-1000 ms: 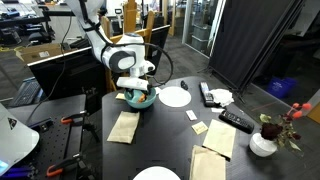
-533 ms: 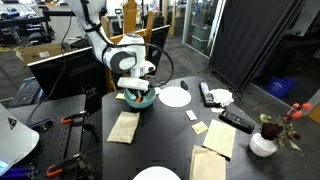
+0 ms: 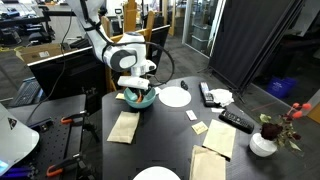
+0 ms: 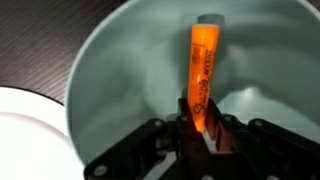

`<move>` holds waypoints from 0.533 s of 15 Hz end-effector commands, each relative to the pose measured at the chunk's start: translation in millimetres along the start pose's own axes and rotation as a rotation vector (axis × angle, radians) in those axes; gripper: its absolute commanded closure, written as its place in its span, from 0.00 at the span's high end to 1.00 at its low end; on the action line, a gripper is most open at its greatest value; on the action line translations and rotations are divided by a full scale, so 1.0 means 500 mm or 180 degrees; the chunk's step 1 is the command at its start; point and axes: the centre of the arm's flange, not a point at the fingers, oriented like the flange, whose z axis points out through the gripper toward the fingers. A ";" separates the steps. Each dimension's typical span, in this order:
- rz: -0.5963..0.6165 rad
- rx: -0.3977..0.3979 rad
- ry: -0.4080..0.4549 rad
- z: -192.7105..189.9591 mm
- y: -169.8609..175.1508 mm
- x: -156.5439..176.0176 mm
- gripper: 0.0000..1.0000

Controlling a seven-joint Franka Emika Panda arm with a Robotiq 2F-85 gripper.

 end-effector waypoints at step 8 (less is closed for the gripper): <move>0.0292 -0.0369 0.0210 -0.255 0.056 -0.052 0.05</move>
